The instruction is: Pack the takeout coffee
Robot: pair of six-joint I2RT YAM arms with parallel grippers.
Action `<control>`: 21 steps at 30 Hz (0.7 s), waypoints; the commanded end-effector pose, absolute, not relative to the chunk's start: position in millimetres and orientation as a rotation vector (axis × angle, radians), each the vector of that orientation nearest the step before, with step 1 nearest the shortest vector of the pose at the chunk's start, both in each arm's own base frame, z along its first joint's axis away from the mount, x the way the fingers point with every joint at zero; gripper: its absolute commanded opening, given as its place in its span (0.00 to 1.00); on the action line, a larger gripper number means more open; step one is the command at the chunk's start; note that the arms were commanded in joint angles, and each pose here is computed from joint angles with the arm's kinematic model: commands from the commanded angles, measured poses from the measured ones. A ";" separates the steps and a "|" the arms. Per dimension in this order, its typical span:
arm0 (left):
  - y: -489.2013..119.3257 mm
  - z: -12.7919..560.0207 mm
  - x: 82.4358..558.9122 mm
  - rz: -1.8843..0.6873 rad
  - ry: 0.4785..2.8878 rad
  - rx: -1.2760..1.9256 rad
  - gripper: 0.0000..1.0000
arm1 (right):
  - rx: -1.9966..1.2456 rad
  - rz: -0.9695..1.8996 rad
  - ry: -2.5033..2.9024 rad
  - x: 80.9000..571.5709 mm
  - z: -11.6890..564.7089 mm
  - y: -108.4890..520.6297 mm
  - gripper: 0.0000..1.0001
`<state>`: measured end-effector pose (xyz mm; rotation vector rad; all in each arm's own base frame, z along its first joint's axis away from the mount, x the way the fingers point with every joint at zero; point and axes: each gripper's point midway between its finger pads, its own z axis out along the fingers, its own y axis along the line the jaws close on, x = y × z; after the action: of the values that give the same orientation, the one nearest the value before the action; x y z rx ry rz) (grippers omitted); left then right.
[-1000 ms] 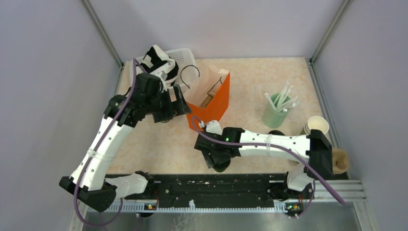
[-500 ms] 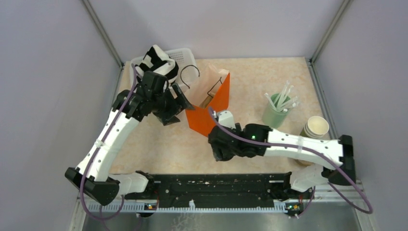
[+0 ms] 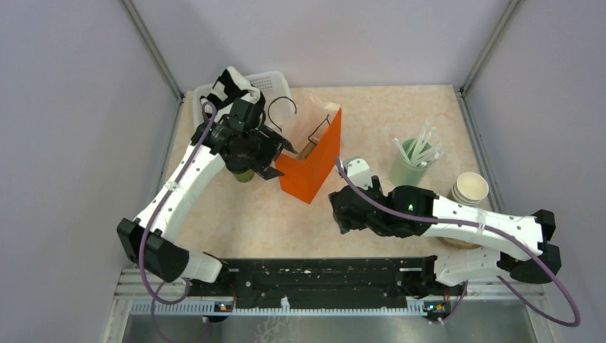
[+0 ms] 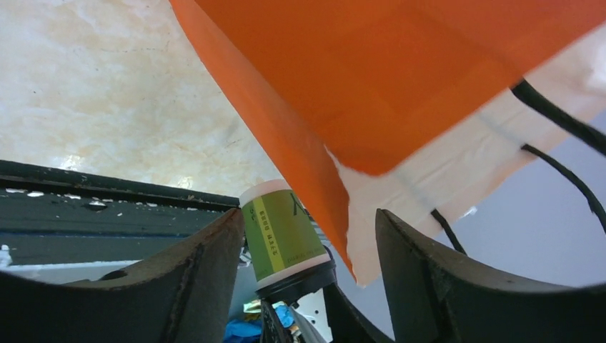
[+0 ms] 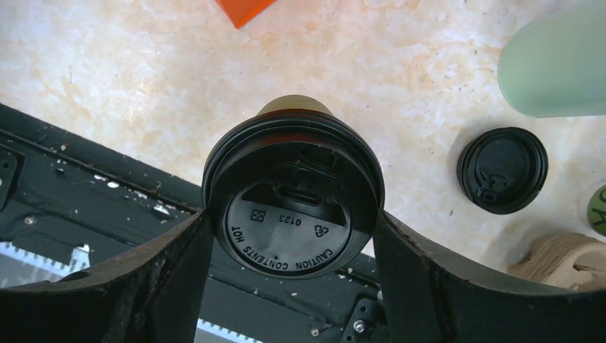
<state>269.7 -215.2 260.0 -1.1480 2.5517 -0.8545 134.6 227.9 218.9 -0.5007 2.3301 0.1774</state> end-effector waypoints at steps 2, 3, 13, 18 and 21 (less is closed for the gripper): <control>-224.3 262.2 272.4 -0.888 2.551 -1.298 0.62 | -0.482 0.135 2.252 146.0 238.9 214.6 0.52; -225.4 263.2 273.8 -0.881 2.551 -1.297 0.61 | -0.482 0.125 2.243 147.5 242.6 213.0 0.52; -229.4 249.9 263.8 -0.732 2.642 -1.268 0.47 | -0.591 0.026 2.095 164.9 290.2 197.7 0.50; -225.4 254.5 274.0 -0.674 2.648 -1.120 0.28 | -0.649 0.050 1.990 172.7 327.2 203.3 0.45; -225.3 259.1 281.8 -0.649 2.673 -0.897 0.23 | -0.655 0.010 1.936 178.5 347.9 195.3 0.45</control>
<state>272.4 -227.7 249.4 -1.1668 2.6557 -0.6895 164.9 208.6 299.8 -0.6735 2.0675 0.0318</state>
